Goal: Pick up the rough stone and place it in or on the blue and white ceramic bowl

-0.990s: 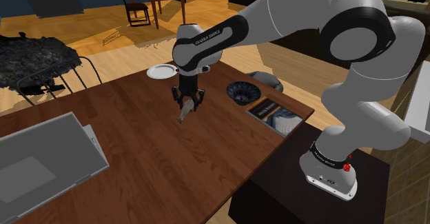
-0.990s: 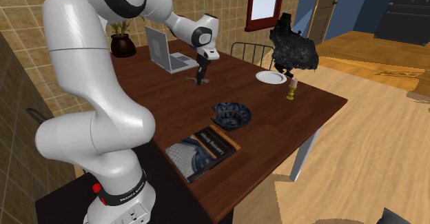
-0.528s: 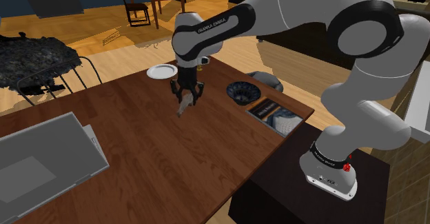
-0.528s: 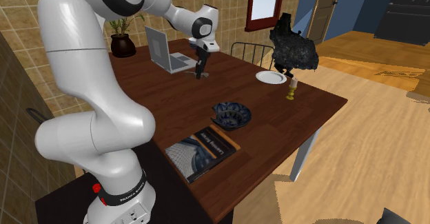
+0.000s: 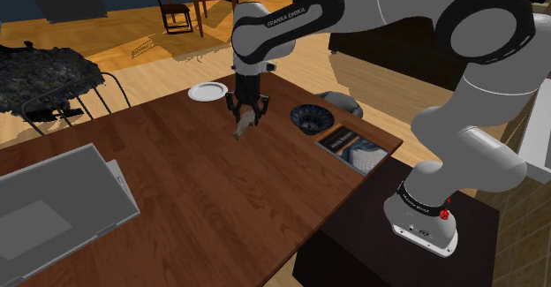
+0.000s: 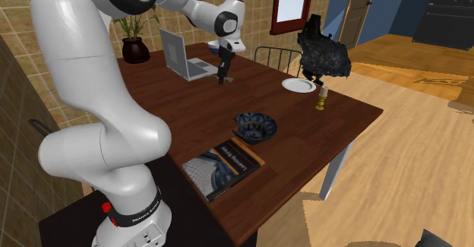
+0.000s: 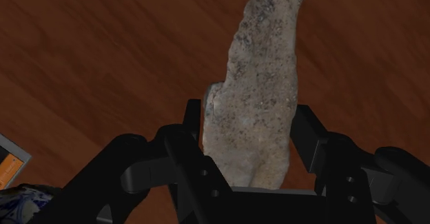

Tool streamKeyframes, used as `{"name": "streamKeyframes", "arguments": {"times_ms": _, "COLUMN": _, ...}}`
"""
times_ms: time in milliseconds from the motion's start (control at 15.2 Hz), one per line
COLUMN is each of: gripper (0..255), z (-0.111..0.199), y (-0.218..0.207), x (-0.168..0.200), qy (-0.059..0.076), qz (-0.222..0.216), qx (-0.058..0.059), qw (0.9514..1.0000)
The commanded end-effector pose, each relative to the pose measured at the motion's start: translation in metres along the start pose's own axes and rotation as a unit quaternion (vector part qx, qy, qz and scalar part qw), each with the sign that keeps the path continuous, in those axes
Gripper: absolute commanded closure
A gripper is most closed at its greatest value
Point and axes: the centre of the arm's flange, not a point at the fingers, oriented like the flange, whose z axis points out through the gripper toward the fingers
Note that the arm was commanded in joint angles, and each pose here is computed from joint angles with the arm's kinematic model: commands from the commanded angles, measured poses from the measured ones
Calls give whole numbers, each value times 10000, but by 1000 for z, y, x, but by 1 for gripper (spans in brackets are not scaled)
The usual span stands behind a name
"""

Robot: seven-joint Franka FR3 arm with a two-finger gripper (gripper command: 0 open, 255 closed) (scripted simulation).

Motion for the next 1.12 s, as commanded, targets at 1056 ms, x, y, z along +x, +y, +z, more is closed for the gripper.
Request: {"name": "streamKeyframes", "arguments": {"times_ms": 1056, "gripper": 255, "z": -34, "y": 174, "x": 155, "qy": 0, "qz": -3, "qx": -1, "qw": 10000}}
